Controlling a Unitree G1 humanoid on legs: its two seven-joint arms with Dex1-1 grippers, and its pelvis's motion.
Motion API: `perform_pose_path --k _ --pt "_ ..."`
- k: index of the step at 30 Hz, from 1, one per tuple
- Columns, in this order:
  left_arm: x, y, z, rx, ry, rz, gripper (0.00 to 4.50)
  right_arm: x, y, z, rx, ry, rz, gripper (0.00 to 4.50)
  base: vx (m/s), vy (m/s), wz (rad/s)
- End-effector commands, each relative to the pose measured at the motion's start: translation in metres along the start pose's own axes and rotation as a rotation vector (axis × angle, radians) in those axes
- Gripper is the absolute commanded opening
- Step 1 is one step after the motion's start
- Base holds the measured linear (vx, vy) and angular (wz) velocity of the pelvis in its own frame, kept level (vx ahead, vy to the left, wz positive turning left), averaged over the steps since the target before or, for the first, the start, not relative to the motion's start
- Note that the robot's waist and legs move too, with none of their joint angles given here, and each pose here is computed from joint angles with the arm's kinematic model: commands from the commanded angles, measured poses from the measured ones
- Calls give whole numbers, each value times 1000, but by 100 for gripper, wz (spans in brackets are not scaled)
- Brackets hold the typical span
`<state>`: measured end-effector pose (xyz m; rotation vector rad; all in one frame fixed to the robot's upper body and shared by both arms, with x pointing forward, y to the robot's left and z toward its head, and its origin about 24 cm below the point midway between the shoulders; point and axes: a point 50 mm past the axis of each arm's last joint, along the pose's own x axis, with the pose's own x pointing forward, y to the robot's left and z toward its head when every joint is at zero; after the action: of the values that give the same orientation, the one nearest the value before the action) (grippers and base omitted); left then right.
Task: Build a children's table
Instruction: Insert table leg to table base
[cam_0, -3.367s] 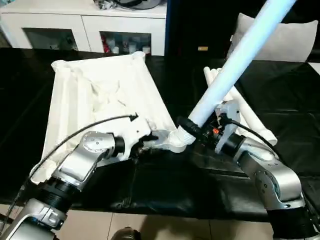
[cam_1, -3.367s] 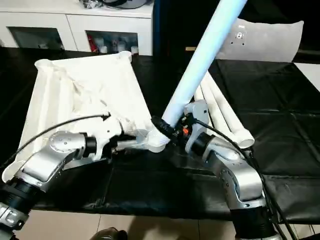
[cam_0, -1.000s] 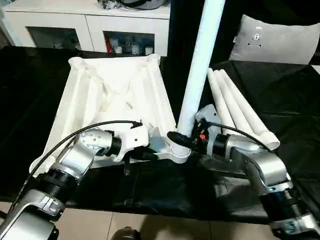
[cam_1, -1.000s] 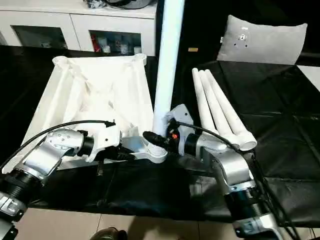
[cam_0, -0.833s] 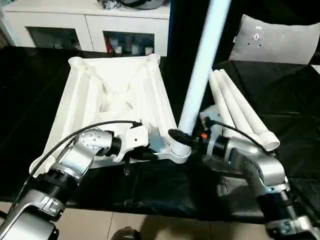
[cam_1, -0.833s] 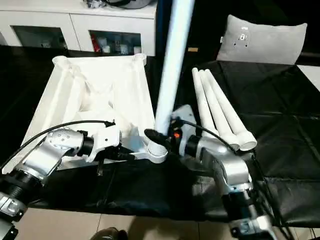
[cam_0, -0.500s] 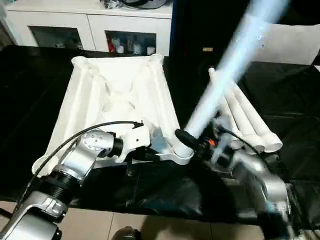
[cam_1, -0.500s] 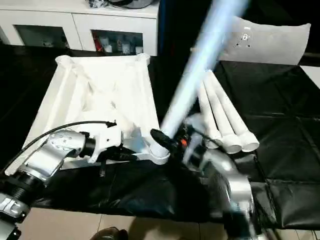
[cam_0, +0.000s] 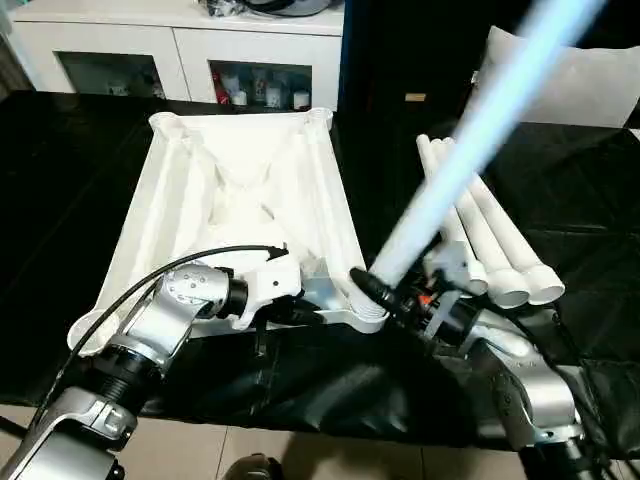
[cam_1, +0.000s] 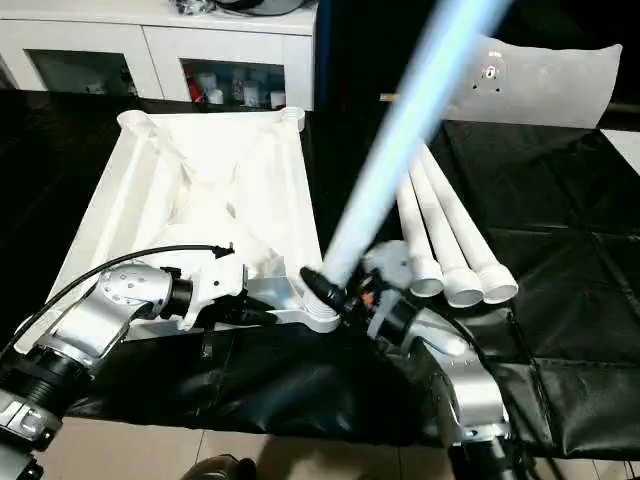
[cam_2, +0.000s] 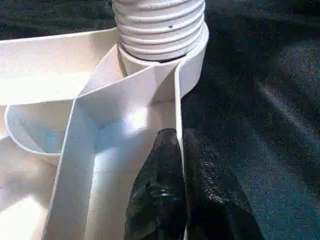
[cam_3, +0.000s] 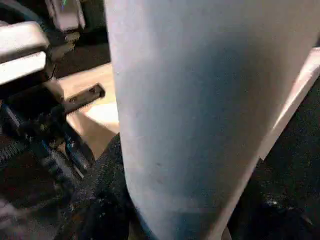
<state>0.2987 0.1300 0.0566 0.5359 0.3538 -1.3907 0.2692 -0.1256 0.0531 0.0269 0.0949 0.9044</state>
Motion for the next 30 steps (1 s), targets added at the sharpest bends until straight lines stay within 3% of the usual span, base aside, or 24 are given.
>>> perform_pose_path --k 1,6,12,20,30 --pt "3 -1 7 56 6 -7 0 -5 5 -31 46 163 22 193 0 0 0" --pt "-1 -1 5 86 44 -31 0 -3 7 -35 34 237 108 193 0 0 0" --pt "-7 8 10 143 72 -73 0 5 9 -41 83 322 205 193 0 0 0" --pt "-16 24 15 171 110 -69 0 17 14 -39 128 336 254 193 0 0 0" --pt "-30 16 0 39 88 -9 0 27 9 -43 126 321 110 193 0 0 0"
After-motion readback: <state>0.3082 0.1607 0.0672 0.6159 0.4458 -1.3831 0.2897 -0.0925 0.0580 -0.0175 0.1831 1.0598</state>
